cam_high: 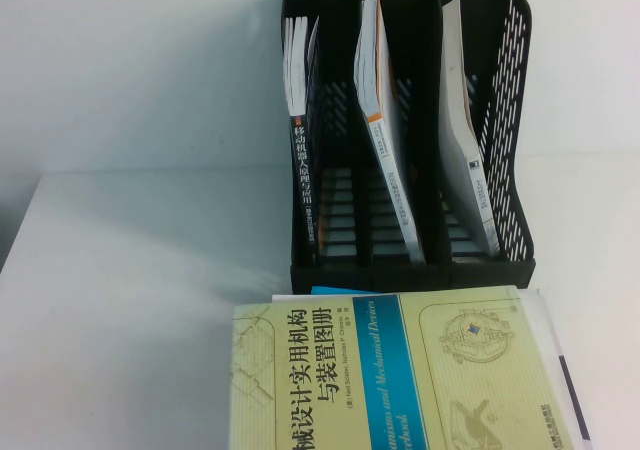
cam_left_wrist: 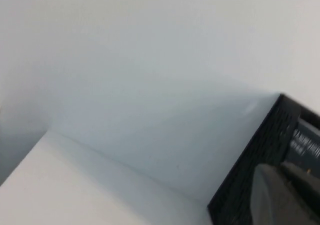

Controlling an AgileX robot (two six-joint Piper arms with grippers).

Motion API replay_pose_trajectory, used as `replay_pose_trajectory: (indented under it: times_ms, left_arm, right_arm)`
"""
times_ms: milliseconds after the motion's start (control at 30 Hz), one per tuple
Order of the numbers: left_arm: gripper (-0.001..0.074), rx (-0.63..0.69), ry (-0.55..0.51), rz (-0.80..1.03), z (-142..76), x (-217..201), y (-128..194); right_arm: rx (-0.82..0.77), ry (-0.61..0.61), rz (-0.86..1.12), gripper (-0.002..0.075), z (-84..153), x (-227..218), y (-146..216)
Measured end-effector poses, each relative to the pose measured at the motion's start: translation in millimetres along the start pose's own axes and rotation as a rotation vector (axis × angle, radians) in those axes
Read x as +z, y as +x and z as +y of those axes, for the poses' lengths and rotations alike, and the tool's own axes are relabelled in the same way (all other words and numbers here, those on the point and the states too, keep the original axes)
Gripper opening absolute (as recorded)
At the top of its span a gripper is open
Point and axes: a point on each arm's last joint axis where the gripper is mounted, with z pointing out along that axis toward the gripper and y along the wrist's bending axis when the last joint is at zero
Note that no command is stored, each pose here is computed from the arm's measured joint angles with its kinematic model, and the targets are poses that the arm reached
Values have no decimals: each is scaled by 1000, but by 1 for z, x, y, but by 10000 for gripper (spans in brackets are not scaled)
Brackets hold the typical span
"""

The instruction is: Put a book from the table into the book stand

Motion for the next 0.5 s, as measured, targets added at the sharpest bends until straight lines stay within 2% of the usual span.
replay_pose_trajectory:
  times_ms: [67,133,233,300,367,433,500]
  left_arm:
    - [-4,-79,36,-69,-3,0,-6]
    - [-4,-214,95,-159,-7,-2,-15]
    - [-4,-390,233,-325,-14,-7,-32]
    - [-4,-425,333,-451,-20,-14,-44]
    - [-4,-436,388,-531,-22,-19,-51]
    - [-4,-447,384,-546,-23,-20,-54]
    - [-4,-410,337,-503,-29,-18,-62]
  right_arm:
    - [33,-31,-100,-3,3,0,-9]
    - [95,-72,-220,-3,6,-2,-20]
    - [162,-137,-429,-3,9,-9,-39]
    - [196,-161,-531,-3,9,-14,-48]
    - [234,-150,-545,-3,9,-14,-57]
    - [242,-136,-529,-3,11,-14,-75]
    - [201,-113,-487,-3,15,-15,-94]
